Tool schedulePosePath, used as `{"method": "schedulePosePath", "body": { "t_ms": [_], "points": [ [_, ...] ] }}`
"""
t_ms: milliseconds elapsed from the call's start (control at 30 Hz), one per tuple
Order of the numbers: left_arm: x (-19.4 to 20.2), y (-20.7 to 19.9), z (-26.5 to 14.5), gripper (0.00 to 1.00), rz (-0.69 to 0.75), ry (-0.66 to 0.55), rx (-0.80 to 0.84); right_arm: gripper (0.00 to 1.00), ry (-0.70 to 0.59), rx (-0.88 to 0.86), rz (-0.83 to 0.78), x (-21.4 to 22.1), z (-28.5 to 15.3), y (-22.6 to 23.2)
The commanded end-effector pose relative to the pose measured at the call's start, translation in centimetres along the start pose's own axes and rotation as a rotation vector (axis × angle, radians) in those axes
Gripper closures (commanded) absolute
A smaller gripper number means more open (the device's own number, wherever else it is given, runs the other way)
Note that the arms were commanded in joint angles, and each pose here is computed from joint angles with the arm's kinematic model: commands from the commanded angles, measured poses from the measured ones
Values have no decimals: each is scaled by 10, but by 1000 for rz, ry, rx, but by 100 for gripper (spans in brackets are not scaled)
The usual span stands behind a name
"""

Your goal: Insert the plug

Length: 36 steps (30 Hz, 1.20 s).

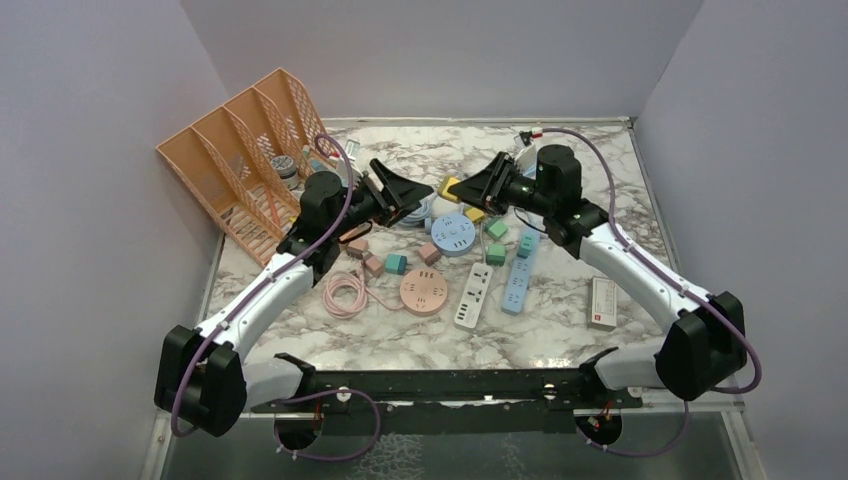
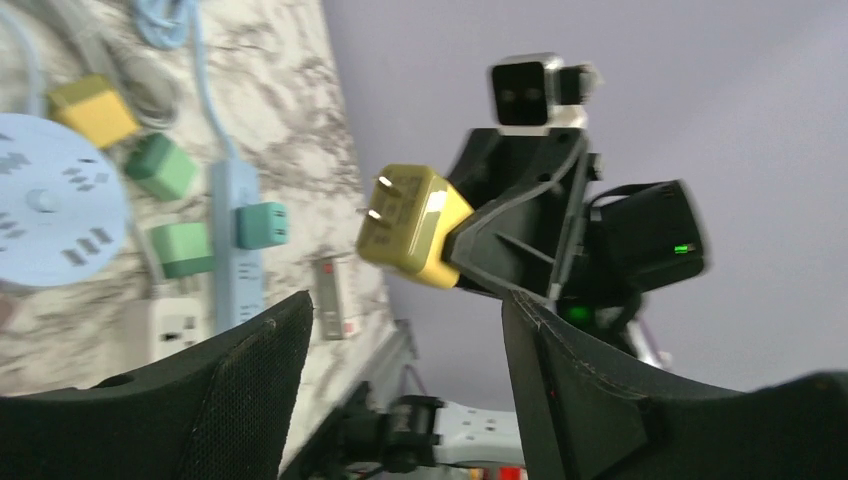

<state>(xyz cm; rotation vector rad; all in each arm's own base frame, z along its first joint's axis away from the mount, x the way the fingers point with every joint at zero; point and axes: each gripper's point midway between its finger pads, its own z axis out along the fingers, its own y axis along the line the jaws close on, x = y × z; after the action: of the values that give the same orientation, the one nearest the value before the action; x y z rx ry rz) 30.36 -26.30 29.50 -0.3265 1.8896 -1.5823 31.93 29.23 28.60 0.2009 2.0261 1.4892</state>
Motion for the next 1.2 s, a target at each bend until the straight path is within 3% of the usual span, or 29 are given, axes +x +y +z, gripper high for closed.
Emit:
{"method": "schedulePosePath", "body": {
  "t_ms": [0, 333, 600, 1167],
  "points": [
    [-7, 36, -14, 28, 181, -37, -191, 99, 24, 348, -122, 5, -33, -54],
    [-21, 77, -42, 28, 434, -45, -445, 99, 194, 753, -181, 37, -96, -123],
    [-31, 73, -53, 28, 549, -58, -481, 99, 220, 1030, -186, 44, -136, -169],
    [-22, 54, -59, 28, 649, -72, -440, 99, 163, 1256, -192, 24, -124, -224]
  ]
}}
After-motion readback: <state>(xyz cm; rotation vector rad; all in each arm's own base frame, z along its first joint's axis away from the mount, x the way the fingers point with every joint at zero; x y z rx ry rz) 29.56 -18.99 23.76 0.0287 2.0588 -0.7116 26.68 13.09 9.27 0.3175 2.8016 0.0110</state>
